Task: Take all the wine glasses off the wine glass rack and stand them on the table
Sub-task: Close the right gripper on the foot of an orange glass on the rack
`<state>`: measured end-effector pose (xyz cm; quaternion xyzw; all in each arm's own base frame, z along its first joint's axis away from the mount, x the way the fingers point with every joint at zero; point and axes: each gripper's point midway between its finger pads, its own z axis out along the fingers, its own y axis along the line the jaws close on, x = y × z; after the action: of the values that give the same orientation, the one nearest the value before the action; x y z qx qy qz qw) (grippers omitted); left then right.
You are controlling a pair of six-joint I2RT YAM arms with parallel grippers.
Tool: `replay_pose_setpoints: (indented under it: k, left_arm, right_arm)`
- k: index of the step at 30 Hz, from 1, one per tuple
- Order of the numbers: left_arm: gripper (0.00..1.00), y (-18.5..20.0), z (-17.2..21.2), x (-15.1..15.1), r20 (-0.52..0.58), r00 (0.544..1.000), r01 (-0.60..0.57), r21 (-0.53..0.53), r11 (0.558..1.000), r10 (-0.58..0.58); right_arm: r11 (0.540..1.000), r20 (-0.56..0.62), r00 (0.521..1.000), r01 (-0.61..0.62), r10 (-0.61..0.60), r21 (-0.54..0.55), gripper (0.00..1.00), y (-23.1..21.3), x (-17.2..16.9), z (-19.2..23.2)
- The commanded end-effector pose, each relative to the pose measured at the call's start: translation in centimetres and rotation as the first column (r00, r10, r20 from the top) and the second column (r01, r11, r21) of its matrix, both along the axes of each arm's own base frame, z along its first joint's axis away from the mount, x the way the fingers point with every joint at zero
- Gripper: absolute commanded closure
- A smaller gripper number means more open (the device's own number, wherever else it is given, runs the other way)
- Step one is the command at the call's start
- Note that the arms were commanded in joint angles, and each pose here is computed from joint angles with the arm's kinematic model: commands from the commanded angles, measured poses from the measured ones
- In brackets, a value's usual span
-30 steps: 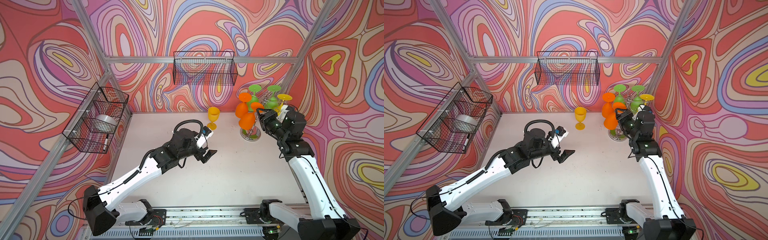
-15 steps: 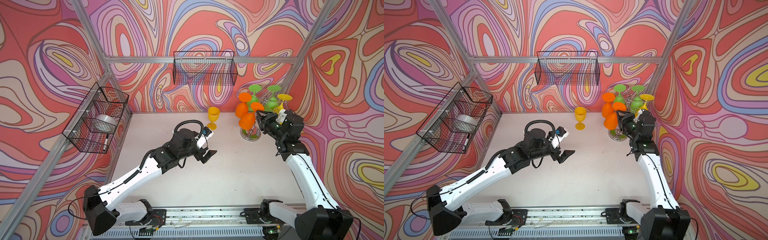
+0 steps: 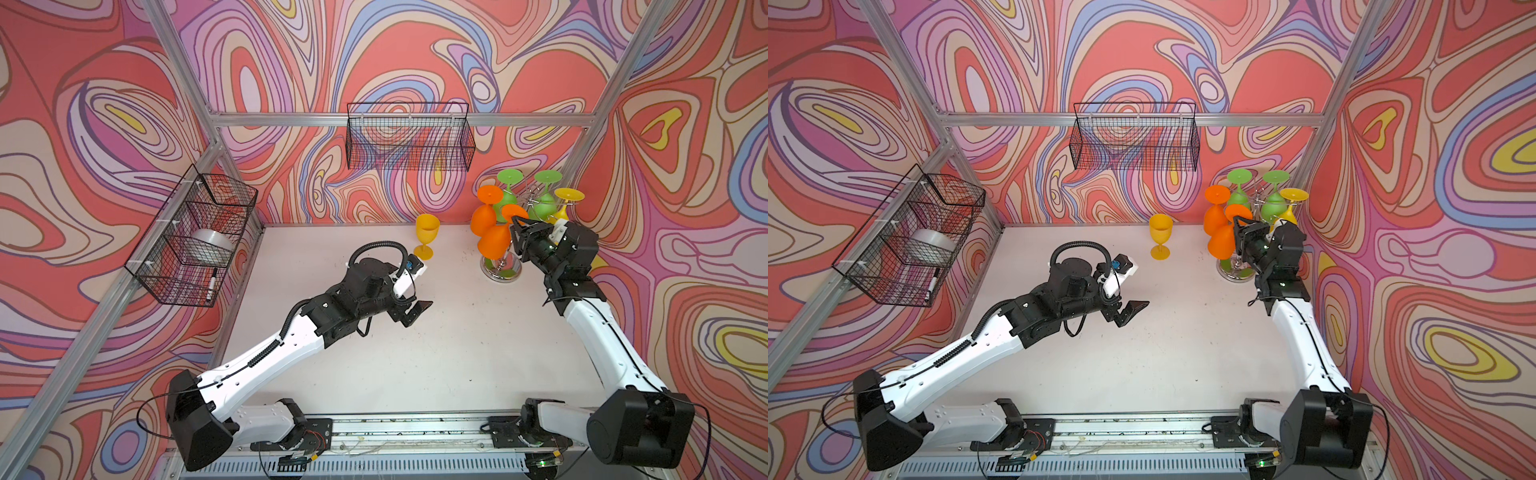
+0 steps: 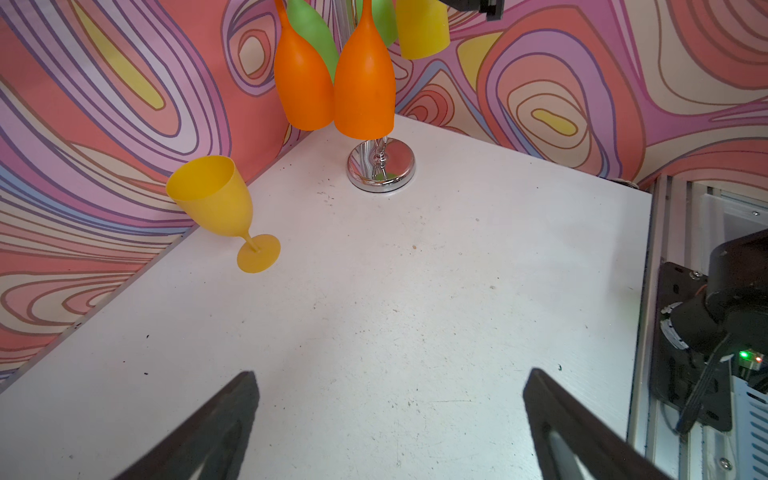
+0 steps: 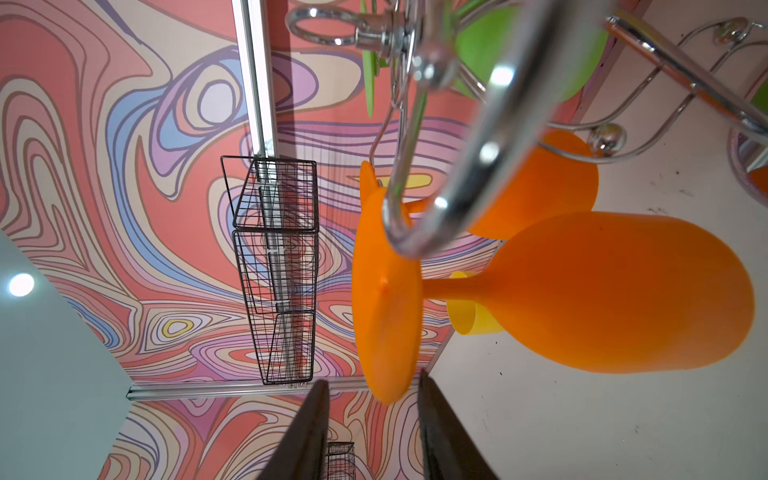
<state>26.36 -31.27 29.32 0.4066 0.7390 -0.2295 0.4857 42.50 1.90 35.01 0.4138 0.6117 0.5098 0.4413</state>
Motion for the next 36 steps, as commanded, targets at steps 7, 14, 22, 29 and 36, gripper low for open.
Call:
replay_pose_setpoints:
  k: [7, 14, 22, 29, 36]
  left_arm:
    - [0.0, 0.2, -0.7, 0.5, 0.021, 1.0, -0.014, 0.033, 0.999, 0.013]
    - [0.0, 0.3, -0.6, 0.5, 0.026, 0.999, -0.019, 0.031, 0.999, 0.018]
    - [0.0, 0.4, -0.3, 0.5, 0.032, 0.999, -0.023, 0.028, 0.999, 0.023]
    - [0.0, 0.6, -0.3, 0.6, 0.039, 0.999, -0.033, 0.036, 0.999, 0.031]
    - [0.0, 0.7, -0.4, 0.7, 0.044, 0.998, -0.039, 0.045, 0.998, 0.037]
  right_arm:
    - [0.998, 0.039, 0.997, 0.059, -0.059, 0.021, 0.64, -1.3, 1.6, 0.7]
    - [0.995, 0.068, 0.993, 0.093, -0.095, 0.029, 0.7, -2.0, 1.6, 1.5]
    - [0.994, 0.092, 0.99, 0.111, -0.111, 0.013, 0.82, -2.2, 1.3, 2.7]
    - [0.994, 0.09, 0.99, 0.108, -0.109, 0.013, 0.9, -2.2, 1.4, 2.6]
    - [0.994, 0.095, 0.989, 0.112, -0.112, 0.009, 0.99, -2.3, 1.5, 2.7]
